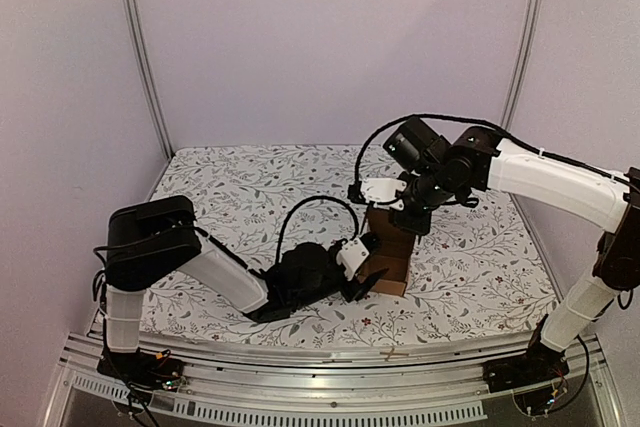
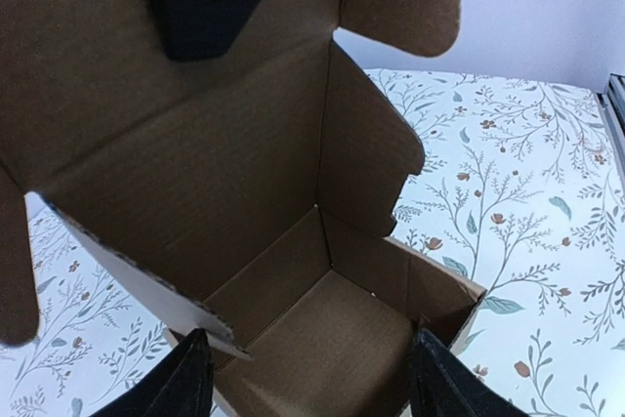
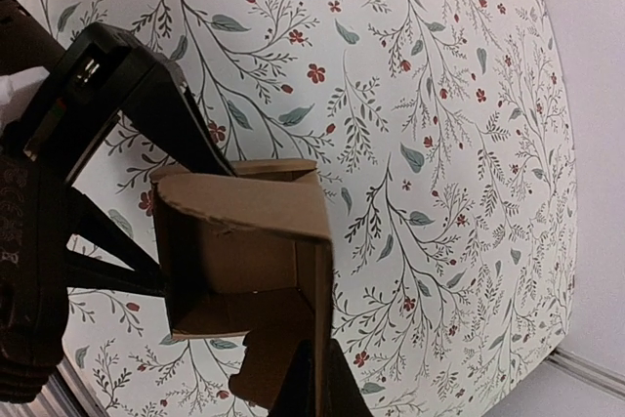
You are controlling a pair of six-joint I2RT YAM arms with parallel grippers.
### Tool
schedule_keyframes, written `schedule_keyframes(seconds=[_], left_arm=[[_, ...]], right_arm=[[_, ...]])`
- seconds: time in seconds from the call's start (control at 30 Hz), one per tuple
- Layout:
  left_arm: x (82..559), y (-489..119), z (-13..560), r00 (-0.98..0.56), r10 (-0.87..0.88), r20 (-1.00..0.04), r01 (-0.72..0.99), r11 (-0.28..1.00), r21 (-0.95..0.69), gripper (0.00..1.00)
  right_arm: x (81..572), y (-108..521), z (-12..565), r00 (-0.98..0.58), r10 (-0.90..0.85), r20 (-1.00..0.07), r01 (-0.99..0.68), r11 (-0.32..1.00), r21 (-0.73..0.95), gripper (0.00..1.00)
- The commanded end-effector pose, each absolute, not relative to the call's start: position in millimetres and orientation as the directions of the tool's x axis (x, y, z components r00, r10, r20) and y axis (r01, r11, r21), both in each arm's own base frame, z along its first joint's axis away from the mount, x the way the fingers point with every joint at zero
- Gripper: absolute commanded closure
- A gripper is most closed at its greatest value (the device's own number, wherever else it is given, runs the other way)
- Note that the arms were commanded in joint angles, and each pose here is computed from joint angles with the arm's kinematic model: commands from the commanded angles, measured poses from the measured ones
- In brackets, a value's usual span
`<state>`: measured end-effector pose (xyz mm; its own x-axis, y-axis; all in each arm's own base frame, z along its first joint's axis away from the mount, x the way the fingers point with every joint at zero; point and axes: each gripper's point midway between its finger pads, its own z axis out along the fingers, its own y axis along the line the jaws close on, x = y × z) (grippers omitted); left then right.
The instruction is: Fold the paper box
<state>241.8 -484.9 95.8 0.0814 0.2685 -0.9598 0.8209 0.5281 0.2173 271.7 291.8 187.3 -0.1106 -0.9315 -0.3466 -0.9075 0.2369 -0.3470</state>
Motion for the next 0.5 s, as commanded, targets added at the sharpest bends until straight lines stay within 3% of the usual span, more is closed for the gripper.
schedule_keyframes(seconds=[0.0,0.47], left_arm=[[231,-495,97,0.099,0.264,-0.959,0.838,0.497,0.223,0.32],[207,-471,74,0.071,0.315,-0.946,0.837,0.498,0.229,0.33]], right_arm=[[271,302,187,-0.085,-0.932,-0.352,-0.915,0.213,-0.342,1.00],[240,295,164,-0.113,-0.926,-0.360,-0.953,0.203,-0.223,0.99]])
